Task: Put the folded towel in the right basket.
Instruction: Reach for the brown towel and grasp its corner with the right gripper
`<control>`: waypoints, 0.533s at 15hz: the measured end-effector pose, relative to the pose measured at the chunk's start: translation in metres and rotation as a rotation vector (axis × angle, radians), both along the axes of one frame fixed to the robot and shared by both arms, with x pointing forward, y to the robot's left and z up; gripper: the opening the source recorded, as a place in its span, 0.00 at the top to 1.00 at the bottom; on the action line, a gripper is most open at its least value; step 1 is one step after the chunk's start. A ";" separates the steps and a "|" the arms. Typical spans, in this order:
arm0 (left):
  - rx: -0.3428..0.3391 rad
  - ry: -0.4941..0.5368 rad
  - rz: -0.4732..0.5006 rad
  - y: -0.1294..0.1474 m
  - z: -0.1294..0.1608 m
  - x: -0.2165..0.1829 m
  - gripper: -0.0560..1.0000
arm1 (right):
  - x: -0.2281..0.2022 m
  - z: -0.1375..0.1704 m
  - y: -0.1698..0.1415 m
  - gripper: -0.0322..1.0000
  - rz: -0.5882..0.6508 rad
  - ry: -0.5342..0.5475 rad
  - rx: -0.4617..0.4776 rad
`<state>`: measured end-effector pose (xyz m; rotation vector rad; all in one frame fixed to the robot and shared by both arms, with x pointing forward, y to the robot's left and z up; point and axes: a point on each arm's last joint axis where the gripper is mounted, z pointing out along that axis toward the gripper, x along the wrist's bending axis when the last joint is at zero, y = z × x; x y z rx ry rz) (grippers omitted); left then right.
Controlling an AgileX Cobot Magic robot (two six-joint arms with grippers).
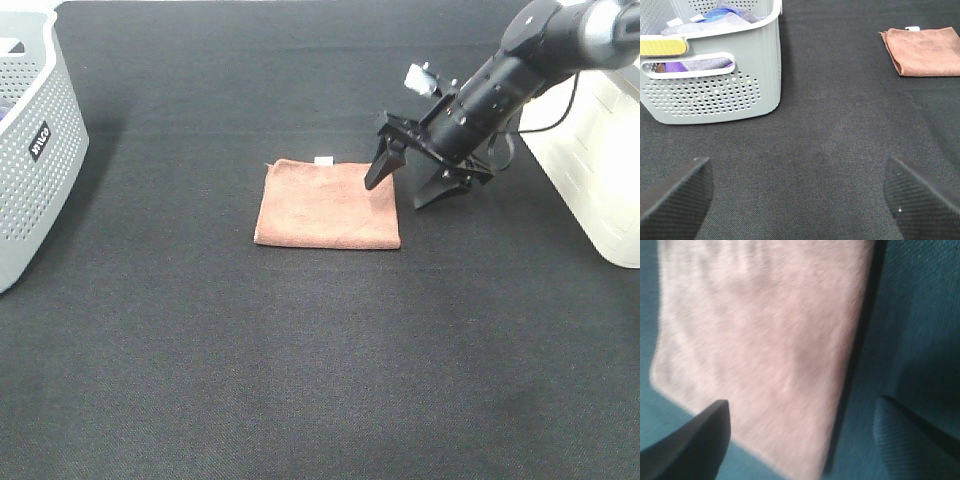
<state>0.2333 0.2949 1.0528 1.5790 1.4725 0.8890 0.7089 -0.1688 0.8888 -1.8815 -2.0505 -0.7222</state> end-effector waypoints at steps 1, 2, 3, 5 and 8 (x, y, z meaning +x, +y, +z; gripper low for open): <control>0.000 0.000 0.000 0.000 0.000 0.000 0.12 | 0.001 -0.007 0.000 0.25 0.001 0.005 -0.004; 0.000 0.000 0.000 0.000 0.000 0.000 0.12 | 0.001 -0.007 0.000 0.25 0.001 0.005 -0.004; 0.000 0.000 0.000 0.000 0.000 0.000 0.12 | 0.002 -0.011 0.000 0.25 -0.002 0.007 -0.003; 0.000 0.000 0.000 0.000 0.000 0.000 0.12 | 0.003 -0.014 0.000 0.25 -0.004 0.012 0.005; 0.000 0.000 0.000 0.000 0.000 0.000 0.12 | 0.000 -0.020 0.018 0.45 0.054 -0.013 0.020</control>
